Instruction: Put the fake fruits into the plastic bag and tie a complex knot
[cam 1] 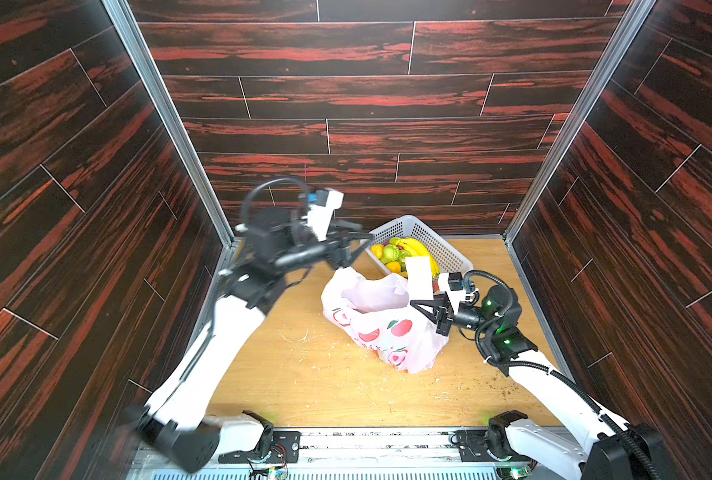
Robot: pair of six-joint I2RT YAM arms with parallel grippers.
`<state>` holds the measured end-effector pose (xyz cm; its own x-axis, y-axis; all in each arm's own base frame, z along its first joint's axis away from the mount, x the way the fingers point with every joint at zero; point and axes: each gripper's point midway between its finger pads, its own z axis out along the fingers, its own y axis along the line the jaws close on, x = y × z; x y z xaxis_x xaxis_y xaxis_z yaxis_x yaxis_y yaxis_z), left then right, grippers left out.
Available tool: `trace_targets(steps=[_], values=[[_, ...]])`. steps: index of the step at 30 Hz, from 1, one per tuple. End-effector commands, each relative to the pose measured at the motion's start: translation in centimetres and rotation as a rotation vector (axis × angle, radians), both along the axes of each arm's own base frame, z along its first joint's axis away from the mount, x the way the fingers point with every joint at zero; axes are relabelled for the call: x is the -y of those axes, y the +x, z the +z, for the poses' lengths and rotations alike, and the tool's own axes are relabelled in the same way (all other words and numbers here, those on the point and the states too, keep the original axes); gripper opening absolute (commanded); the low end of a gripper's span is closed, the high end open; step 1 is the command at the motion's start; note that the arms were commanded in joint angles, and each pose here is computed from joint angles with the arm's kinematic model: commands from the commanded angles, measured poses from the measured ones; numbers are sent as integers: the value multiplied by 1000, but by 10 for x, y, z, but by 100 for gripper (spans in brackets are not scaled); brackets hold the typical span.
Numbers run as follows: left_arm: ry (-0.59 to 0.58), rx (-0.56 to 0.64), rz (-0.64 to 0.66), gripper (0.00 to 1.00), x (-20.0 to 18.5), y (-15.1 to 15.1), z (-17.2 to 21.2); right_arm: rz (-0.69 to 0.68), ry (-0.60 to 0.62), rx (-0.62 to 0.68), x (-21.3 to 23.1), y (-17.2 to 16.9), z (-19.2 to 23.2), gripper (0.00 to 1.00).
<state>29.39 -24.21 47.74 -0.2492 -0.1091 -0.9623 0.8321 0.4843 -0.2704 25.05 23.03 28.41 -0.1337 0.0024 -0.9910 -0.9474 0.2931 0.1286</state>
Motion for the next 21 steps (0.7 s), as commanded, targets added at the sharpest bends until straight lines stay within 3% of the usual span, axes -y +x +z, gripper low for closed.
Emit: trace_targets(steps=[1, 4, 10, 13, 17, 21], values=[[85, -31, 121, 77, -30, -19, -27, 66, 7, 67, 3, -4, 18, 0], [65, -51, 170, 85, -42, -28, -36, 79, 4, 63, 6, 1, 18, 0], [131, -146, 259, 89, -56, -24, -71, 110, 6, 58, 4, 0, 22, 0], [143, -187, 238, 90, -50, -19, -82, 113, 5, 50, 4, 0, 20, 0], [147, -279, 170, 82, -38, -21, -100, 103, -2, 42, 4, 3, 18, 0], [94, -286, 122, 77, -35, -35, -97, 97, -12, 31, 5, 9, 16, 0]])
